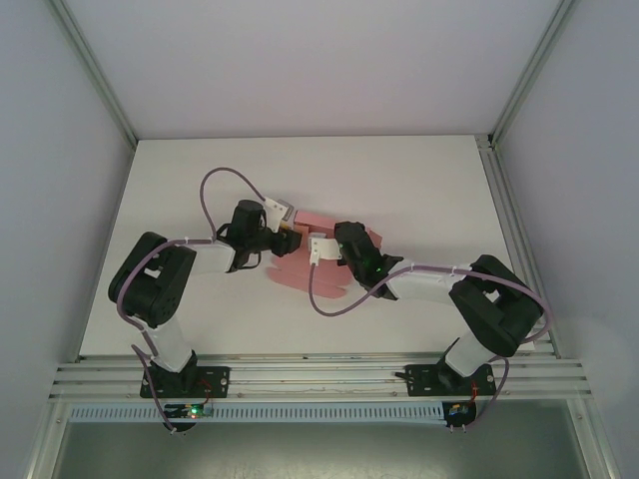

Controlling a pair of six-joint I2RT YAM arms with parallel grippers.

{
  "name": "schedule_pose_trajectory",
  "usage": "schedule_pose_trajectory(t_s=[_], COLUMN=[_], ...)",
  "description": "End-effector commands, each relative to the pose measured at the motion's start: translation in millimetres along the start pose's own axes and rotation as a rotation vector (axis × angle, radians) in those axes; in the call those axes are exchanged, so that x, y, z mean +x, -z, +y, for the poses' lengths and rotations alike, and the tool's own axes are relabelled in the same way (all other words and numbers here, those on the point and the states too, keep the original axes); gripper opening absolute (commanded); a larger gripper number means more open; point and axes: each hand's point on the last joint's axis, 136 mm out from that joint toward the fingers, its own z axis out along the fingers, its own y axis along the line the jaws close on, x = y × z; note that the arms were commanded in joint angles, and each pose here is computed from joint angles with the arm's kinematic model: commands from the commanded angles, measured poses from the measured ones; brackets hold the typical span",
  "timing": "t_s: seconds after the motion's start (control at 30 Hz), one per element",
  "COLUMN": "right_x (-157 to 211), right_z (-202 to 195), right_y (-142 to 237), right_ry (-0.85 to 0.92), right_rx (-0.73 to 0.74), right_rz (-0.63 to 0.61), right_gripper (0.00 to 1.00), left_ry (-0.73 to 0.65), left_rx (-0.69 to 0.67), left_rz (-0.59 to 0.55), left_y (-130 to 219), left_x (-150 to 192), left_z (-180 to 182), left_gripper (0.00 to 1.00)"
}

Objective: Assemble paper box

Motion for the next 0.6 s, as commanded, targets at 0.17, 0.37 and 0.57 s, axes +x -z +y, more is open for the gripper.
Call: schedule_pose_trajectory(t_s=[0.17,0.37,0.57], right_x=[-18.0,-12.3,-9.4], right_z=[42.4,45.8,48.1], right_y=[3.1,2.2,4.9], right_ry=[0.009,-0.033,-0.049], right_rx=[-0.200,-0.264,-0.331], right_rz=[-0.091,-0.095,-0.102], right_gripper=[0.00,0.00,0.00], left_ry=[0.011,-0.011,-0.072], left_rx=[-0.077,-0.040,-0.026], left_rz=[-0.175,-0.182,-0.089], left_y=[-15.9,-17.0,-16.2], left_x=[-39.3,-41.8,-38.3], left_z=[11.6,5.5,1.3], left_gripper=[0.29,0.37,0.41])
